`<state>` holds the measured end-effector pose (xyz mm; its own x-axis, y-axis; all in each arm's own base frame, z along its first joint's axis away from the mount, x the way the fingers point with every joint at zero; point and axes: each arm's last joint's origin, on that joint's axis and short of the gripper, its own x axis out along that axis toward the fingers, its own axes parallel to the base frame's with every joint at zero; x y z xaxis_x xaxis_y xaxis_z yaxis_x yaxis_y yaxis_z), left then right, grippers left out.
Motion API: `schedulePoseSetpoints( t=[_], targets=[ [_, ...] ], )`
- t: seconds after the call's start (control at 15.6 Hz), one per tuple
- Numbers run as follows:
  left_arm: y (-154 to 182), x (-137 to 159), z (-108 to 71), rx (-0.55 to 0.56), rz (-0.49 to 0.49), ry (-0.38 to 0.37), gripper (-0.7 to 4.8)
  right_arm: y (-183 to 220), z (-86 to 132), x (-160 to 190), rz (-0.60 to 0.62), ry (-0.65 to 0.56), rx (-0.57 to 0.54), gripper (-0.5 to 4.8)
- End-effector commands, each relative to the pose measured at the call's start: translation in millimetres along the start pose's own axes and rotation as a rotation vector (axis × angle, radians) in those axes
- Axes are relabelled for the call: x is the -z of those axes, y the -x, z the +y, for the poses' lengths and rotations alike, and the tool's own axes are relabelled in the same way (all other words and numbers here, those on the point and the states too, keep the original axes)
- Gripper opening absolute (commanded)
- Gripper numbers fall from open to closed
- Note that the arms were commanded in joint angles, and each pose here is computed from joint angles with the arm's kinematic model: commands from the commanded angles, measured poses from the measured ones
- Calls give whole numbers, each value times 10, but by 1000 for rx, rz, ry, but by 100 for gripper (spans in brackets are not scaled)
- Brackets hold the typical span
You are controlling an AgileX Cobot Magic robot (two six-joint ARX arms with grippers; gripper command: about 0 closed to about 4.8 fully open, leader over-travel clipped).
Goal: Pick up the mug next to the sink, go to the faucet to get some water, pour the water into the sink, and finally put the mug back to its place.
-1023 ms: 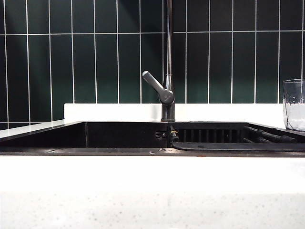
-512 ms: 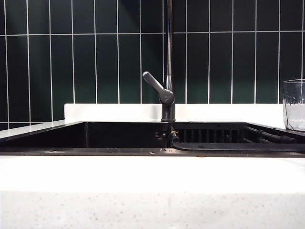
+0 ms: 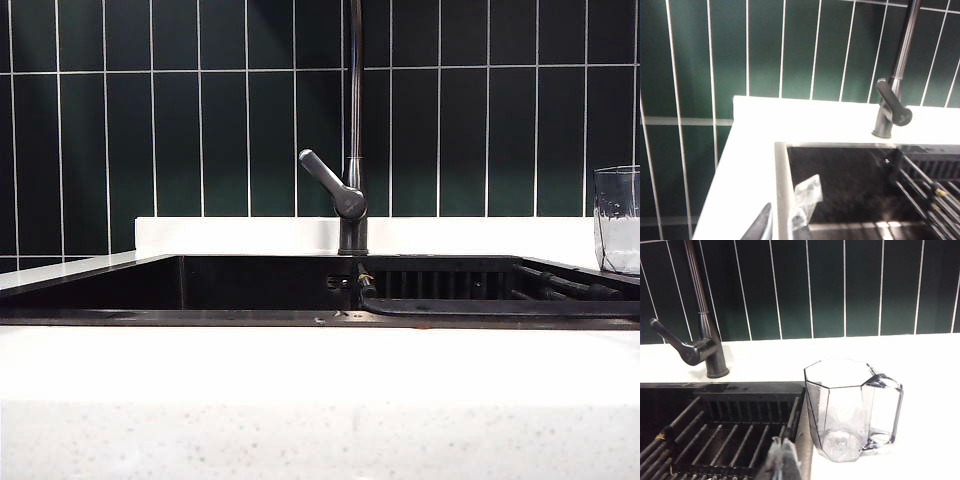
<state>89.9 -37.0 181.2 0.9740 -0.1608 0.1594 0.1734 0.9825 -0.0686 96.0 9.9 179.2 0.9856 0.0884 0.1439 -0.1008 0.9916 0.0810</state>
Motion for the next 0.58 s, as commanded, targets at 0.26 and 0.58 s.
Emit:
schedulePoseSetpoints(
  t=[0.26, 0.58],
  targets=[
    [2, 65, 1, 1, 73, 20, 53, -1, -2, 8, -7, -6, -1, -5],
    [2, 65, 1, 1, 73, 20, 54, -1, -5, 9, -7, -5, 3, -5]
  ],
)
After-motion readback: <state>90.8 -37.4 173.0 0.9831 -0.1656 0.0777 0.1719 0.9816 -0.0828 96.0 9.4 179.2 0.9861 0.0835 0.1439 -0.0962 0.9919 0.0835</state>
